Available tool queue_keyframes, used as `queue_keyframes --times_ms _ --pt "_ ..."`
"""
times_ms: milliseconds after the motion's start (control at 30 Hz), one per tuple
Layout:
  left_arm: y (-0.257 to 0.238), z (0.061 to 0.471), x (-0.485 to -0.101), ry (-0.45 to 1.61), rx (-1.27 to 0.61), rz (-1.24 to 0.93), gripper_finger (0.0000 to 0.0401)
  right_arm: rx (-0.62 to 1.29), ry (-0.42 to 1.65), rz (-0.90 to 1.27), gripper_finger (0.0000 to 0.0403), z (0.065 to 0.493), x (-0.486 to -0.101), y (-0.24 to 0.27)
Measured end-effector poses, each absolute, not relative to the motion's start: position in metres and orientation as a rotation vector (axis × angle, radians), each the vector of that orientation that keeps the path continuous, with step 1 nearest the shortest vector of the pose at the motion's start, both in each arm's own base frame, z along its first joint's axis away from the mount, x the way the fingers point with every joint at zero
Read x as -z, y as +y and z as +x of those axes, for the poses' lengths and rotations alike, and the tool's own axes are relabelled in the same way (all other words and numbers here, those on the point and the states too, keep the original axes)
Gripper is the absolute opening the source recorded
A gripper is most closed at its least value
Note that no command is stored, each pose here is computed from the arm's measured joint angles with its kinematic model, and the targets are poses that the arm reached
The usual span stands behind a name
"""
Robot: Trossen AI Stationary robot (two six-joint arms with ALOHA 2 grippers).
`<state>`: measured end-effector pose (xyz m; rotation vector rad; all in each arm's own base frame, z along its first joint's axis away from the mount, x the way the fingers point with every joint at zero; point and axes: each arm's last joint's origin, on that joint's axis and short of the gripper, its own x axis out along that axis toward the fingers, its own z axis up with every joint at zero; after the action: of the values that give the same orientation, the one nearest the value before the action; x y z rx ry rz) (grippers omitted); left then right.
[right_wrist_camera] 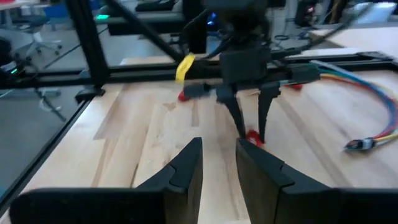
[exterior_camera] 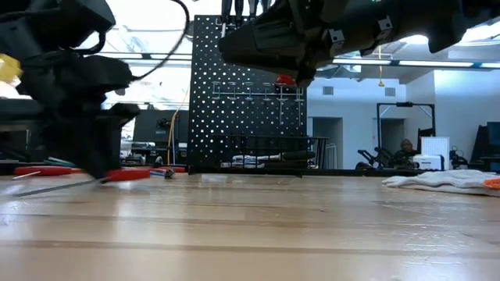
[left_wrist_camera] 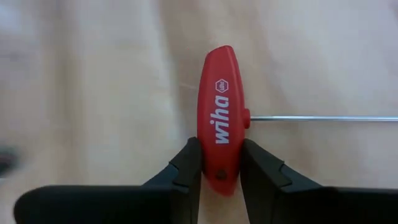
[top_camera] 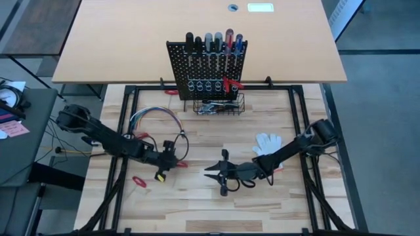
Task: Hang tools onto peg board
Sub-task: Hang the middle right red hex key onto the black pegboard
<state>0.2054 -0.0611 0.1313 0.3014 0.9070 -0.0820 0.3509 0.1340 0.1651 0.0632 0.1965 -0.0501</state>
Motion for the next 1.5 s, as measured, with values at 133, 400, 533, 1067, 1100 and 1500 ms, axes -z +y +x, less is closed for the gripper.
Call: queue_keyframes --times_ms 133,400,533,1067,1100,1500 --pt "-0.07 0.207 -0.138 0.792 -0.079 0.406 0.0069 0.075 0.193 0.12 0.0103 0.351 -0.166 0.133" --pt "-0.099 0.208 -0.163 0.613 -0.282 0.625 0.0069 0.152 0.315 0.332 0.0119 0.356 -0.151 0.108" --pt "-0.114 0.211 -0.179 0.554 -0.312 0.718 0.0069 0.144 0.289 0.365 0.0174 0.361 -0.154 0.094" --pt "-0.169 0.262 -0.184 0.626 -0.435 1.193 0.0049 0.067 0.186 0.338 0.0239 0.373 -0.176 0.098" --pt "-0.171 0.265 -0.185 0.625 -0.445 1.196 0.0044 0.062 0.192 0.323 0.0237 0.374 -0.177 0.1" --pt "-0.173 0.266 -0.189 0.631 -0.503 1.176 0.0005 0.058 0.308 0.229 0.0223 0.376 -0.181 0.109"
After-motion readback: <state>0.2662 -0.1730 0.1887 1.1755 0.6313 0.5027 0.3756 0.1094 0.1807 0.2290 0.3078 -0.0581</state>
